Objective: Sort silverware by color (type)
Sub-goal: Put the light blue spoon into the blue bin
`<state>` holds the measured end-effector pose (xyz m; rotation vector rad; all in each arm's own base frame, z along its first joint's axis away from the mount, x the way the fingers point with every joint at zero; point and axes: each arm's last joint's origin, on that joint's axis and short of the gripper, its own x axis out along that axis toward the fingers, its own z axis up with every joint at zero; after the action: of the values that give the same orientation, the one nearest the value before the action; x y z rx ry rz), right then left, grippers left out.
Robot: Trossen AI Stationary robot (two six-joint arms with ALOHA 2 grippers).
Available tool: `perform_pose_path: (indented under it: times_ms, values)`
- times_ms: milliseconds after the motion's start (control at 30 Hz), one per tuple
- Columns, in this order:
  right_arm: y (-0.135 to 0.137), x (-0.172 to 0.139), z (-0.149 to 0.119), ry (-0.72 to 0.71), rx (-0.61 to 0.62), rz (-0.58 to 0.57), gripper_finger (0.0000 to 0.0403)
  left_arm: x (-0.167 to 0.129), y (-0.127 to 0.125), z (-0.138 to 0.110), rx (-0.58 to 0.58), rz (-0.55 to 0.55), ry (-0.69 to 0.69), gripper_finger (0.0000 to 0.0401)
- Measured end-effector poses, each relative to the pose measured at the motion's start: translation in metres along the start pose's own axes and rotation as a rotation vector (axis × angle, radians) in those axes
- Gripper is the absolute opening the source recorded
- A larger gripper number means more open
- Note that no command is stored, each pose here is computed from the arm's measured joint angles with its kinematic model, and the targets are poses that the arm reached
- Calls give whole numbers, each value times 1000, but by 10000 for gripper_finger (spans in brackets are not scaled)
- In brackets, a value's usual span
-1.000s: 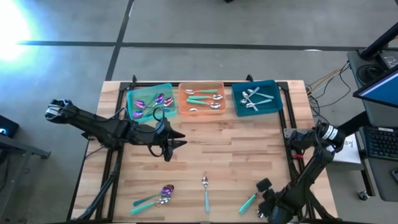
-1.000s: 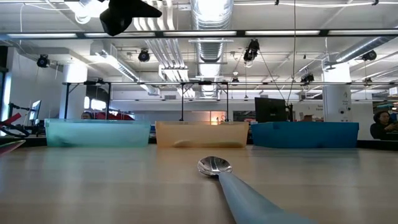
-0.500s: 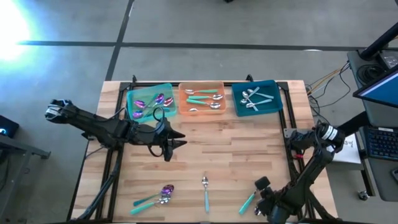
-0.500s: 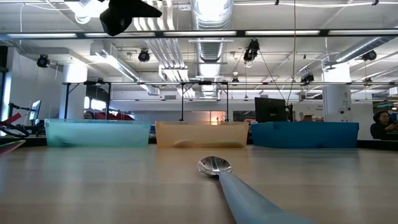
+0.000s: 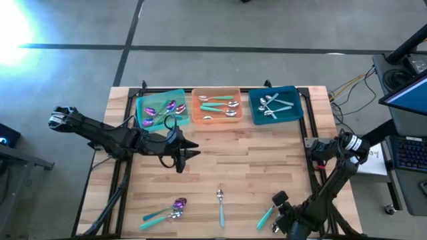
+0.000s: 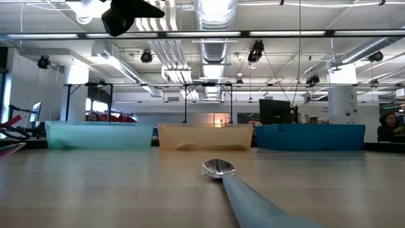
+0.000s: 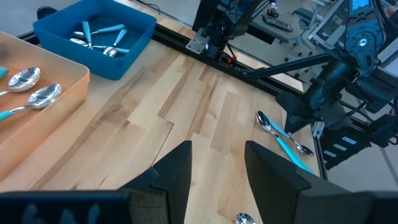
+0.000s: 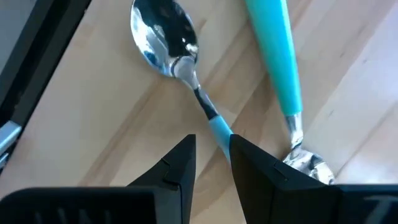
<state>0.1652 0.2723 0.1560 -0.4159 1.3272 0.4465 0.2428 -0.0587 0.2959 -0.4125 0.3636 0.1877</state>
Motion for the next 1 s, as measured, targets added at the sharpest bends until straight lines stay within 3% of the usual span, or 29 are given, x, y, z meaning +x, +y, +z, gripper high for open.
perform_pose_path:
  times_ms: [167,667,867,1000]
  values:
    - [1,-2,5,-55,-24,-18,89,0,0,0,0,0,0,132]
    - [-5,15,-11,-28,-49,-43,89,0,0,0,1,1,1,132]
    - [-11,19,-13,-8,72,-18,86,0,0,-1,1,1,2,132]
    - [-10,18,-10,-5,89,15,82,0,1,-1,2,3,5,132]
